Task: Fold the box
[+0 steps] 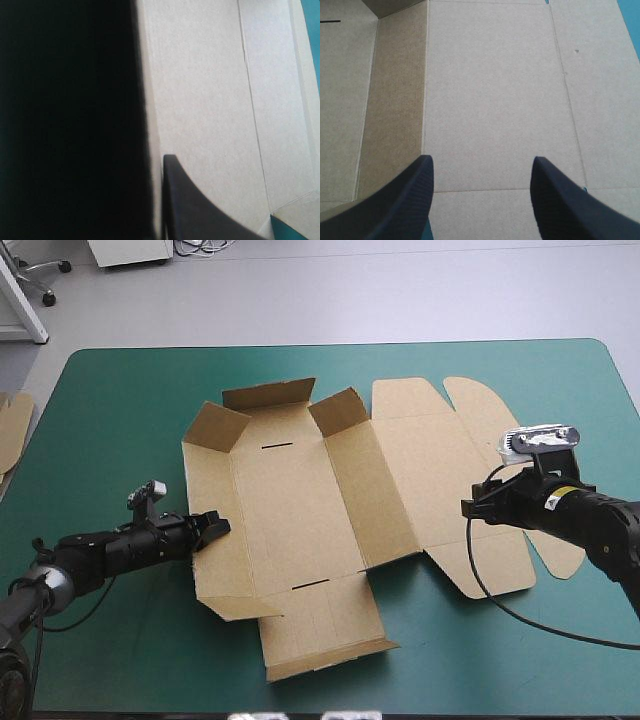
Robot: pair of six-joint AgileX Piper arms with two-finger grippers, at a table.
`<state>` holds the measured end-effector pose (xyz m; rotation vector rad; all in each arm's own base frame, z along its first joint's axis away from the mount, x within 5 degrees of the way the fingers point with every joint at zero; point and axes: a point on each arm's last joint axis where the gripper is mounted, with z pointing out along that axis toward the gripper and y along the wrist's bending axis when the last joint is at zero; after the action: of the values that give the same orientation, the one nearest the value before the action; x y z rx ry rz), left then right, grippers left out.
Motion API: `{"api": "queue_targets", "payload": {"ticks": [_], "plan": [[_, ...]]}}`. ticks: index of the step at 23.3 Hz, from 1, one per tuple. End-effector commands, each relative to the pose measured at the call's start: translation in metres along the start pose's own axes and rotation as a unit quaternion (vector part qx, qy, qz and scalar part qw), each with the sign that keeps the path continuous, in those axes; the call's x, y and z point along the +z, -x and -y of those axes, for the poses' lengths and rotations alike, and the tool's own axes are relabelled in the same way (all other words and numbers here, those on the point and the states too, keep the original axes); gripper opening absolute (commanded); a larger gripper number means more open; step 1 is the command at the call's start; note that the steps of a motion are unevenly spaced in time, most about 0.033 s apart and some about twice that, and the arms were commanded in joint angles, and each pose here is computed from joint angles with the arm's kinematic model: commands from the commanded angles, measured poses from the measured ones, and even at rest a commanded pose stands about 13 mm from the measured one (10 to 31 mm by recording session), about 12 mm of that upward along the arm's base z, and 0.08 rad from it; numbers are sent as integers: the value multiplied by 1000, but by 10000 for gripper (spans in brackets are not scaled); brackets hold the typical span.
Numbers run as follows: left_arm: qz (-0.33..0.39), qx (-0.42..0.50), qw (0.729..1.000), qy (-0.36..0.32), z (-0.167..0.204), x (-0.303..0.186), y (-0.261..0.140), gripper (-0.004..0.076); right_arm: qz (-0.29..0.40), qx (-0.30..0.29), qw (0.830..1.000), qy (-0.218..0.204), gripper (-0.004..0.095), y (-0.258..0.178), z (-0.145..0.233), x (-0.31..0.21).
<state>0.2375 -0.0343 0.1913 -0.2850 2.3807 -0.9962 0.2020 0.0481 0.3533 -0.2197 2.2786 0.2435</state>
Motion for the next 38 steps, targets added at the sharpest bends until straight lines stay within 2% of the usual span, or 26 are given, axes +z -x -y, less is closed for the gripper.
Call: {"api": "queue_targets", "payload": {"ticks": [1, 7, 10, 15, 18, 19, 20, 21, 22, 23, 24, 25, 27, 32, 35, 38], "plan": [[-8, 117, 993, -11, 25, -11, 27, -14, 55, -1, 998, -2, 535, 16, 0, -13], [-13, 252, 968, 1, 55, -28, 65, -14, 66, -3, 998, -1, 534, 21, -1, -17], [-23, 347, 937, 20, 75, -41, 94, -14, 74, -6, 997, -3, 535, 25, -1, -21], [-59, 435, 898, 31, 94, -39, 132, -14, 73, -3, 997, -4, 535, 25, -1, -21], [-86, 565, 819, 52, 128, -26, 152, -14, 73, -3, 997, -4, 535, 25, -1, -21], [-92, 616, 780, 62, 141, -21, 159, -13, 73, -3, 997, -4, 535, 25, -1, -21], [-92, 646, 755, 67, 150, -17, 162, -14, 73, -3, 997, -4, 535, 25, -1, -21], [-84, 685, 719, 78, 165, -11, 168, -14, 74, -4, 997, -5, 535, 26, -1, -21], [-75, 703, 702, 87, 174, -8, 172, -14, 77, -7, 997, -7, 534, 27, -1, -23], [-55, 750, 650, 110, 192, -3, 177, -14, 84, -26, 996, -24, 534, 30, 2, -26], [-48, 775, 617, 127, 200, 0, 179, -14, 88, -42, 994, -46, 534, 32, 5, -29], [-34, 813, 558, 159, 214, 4, 180, -14, 97, -52, 991, -81, 535, 35, 11, -34], [-7, 833, 524, 177, 229, 6, 177, -14, 105, -54, 987, -111, 535, 38, 15, -38], [17, 842, 514, 160, 246, 16, 165, -14, 105, -35, 986, -121, 534, 39, 18, -39], [23, 828, 539, 156, 252, 20, 159, -15, 103, -29, 986, -129, 534, 39, 20, -37], [18, 809, 560, 178, 253, 19, 152, -15, 107, -5, 981, -159, 534, 40, 32, -36]]}}
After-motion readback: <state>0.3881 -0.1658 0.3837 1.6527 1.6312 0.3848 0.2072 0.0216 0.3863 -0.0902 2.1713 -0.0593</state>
